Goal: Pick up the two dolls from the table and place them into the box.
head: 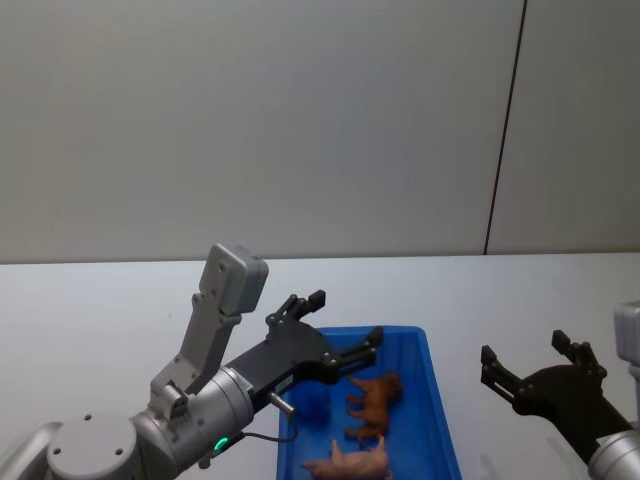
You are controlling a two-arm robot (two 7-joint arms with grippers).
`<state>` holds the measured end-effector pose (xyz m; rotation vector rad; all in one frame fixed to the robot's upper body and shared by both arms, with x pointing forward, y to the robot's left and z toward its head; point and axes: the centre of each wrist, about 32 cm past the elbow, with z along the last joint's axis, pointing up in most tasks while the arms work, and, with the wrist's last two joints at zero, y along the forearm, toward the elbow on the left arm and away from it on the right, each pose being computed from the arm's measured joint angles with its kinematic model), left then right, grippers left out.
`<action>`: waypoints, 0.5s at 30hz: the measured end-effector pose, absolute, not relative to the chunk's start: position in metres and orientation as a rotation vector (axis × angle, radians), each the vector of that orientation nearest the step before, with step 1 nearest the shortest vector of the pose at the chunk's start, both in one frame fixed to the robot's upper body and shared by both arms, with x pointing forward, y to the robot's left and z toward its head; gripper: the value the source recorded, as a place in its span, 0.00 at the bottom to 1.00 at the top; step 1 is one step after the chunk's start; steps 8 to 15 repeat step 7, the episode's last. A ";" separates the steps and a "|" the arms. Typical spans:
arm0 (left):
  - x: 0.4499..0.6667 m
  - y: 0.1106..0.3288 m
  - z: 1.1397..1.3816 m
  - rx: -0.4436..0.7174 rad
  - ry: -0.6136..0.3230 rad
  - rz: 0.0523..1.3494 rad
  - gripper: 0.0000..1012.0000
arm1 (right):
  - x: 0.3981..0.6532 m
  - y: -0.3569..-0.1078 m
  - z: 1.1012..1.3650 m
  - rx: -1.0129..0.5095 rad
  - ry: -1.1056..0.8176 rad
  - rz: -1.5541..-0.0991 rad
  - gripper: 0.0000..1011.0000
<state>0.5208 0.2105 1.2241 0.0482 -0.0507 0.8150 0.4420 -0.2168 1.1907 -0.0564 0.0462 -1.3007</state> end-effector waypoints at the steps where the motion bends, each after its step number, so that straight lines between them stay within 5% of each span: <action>1: 0.521 0.210 1.224 0.048 -0.051 0.814 0.97 | 0.442 -0.217 1.191 -0.056 0.046 -1.301 0.99; 15: 0.522 0.208 1.225 0.046 -0.052 0.805 0.99 | 0.442 -0.217 1.191 -0.056 0.046 -1.301 0.99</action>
